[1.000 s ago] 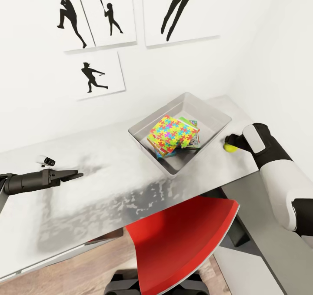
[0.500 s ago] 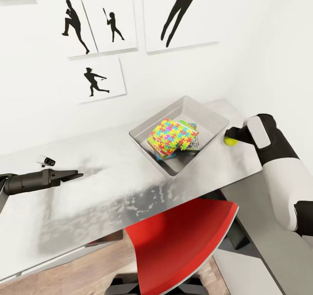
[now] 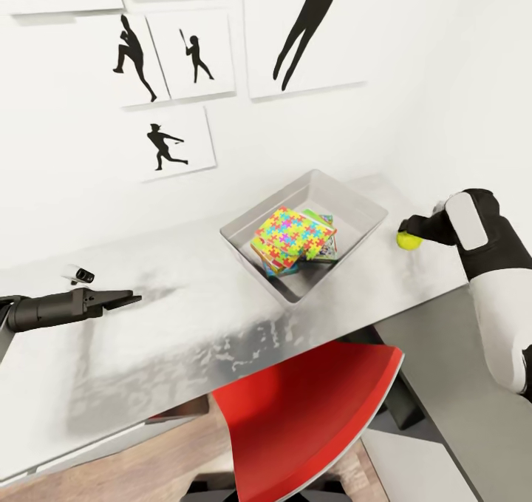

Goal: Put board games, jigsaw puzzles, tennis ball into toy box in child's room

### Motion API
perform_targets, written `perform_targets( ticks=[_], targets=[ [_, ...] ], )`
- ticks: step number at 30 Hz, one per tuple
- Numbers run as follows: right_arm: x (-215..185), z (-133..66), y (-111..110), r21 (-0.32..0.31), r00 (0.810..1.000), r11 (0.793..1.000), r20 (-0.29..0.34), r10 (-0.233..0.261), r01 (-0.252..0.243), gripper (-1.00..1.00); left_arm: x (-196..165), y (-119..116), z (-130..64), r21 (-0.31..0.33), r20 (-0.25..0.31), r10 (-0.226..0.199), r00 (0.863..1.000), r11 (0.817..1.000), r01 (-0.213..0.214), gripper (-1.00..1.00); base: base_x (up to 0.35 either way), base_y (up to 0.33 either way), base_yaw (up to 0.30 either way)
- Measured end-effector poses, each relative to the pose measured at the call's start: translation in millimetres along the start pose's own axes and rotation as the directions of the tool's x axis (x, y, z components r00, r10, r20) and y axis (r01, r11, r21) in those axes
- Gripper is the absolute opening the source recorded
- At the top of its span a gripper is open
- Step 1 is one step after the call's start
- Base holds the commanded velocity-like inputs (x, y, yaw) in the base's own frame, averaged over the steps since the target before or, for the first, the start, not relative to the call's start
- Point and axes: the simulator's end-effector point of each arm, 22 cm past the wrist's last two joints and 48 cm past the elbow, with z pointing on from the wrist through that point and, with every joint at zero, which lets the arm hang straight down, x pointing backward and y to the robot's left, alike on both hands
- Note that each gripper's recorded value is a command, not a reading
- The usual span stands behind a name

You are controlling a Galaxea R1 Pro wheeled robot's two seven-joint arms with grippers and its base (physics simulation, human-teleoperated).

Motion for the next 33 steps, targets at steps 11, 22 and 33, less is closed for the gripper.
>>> perform_targets(
  ticks=[11,22,33],
  targets=[
    [-74,-89.6,32,-0.344,0.975,0.932,0.139,0.173,-0.117,-1.00,-4,-9,-2.6,0.004,0.007,0.017,1.000,1.000,-0.017,1.00,0.000,0.000,0.000],
    [-91,-129.1,54,-0.434,0.965,0.897,0.185,0.185,-0.089,-1.00,-8,-18,-4.8,0.007,0.012,0.033,0.999,0.999,-0.033,1.00,0.000,0.000,0.000],
    [-65,-147.8,164,-0.402,0.987,0.914,0.120,0.106,-0.049,-1.00,-10,-27,-6.1,0.012,0.015,0.048,0.999,0.999,-0.048,1.00,0.000,0.000,0.000]
  ],
)
